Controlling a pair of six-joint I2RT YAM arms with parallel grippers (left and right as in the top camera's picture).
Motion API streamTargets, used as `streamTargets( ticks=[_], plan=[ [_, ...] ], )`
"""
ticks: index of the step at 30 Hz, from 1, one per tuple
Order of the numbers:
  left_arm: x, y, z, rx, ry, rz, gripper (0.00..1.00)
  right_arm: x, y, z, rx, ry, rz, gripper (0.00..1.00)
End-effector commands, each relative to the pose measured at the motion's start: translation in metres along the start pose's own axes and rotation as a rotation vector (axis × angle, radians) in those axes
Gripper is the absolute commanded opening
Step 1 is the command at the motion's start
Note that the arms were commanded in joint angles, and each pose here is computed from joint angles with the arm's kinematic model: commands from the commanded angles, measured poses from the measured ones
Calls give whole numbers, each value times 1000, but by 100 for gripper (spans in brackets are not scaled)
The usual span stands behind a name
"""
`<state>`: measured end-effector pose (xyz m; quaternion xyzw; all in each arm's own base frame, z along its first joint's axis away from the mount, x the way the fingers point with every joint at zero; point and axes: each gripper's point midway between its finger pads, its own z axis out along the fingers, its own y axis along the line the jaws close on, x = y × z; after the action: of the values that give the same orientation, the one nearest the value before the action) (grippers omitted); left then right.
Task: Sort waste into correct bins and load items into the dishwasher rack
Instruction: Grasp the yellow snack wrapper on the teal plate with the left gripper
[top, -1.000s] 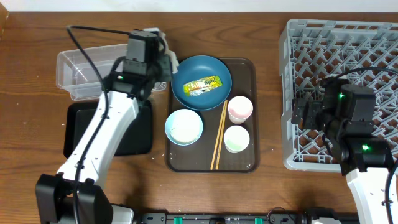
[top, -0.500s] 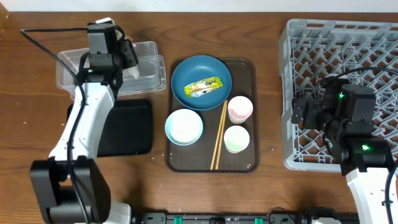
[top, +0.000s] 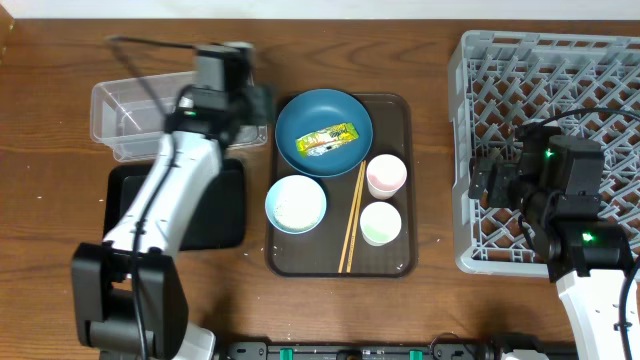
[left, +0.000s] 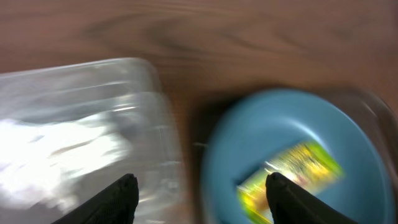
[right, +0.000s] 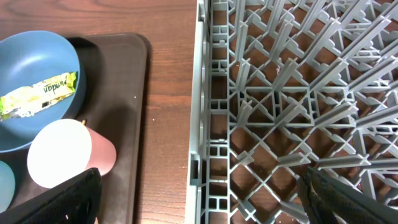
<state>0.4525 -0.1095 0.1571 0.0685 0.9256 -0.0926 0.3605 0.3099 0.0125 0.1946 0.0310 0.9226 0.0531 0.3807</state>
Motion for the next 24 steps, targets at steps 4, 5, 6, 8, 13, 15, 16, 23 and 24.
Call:
streamTargets(
  ticks=[4, 5, 6, 8, 13, 15, 16, 23, 24],
  plan=[
    [34, -62, 22, 129, 86, 404, 73, -10, 7, -5, -17, -27, -25, 99],
    [41, -68, 28, 140, 104, 433, 73, -10, 7, -5, -17, -27, -25, 99],
    [48, -72, 35, 149, 123, 458, 74, -10, 7, -5, -17, -26, -24, 99],
    [62, -78, 47, 162, 158, 486, 77, -10, 7, -5, -17, -26, -24, 99],
    [91, -79, 80, 176, 228, 523, 80, -10, 7, -5, -17, -26, -24, 99],
    [100, -77, 91, 176, 248, 522, 80, -10, 7, -5, -17, -26, -24, 99],
    [104, -77, 95, 177, 257, 522, 80, -10, 7, -5, -17, -25, -24, 99],
    [124, -73, 110, 178, 309, 519, 73, -10, 7, -5, -17, -26, -25, 99],
    [124, -73, 111, 178, 308, 519, 67, -10, 7, -5, -17, -26, -25, 99]
  ],
)
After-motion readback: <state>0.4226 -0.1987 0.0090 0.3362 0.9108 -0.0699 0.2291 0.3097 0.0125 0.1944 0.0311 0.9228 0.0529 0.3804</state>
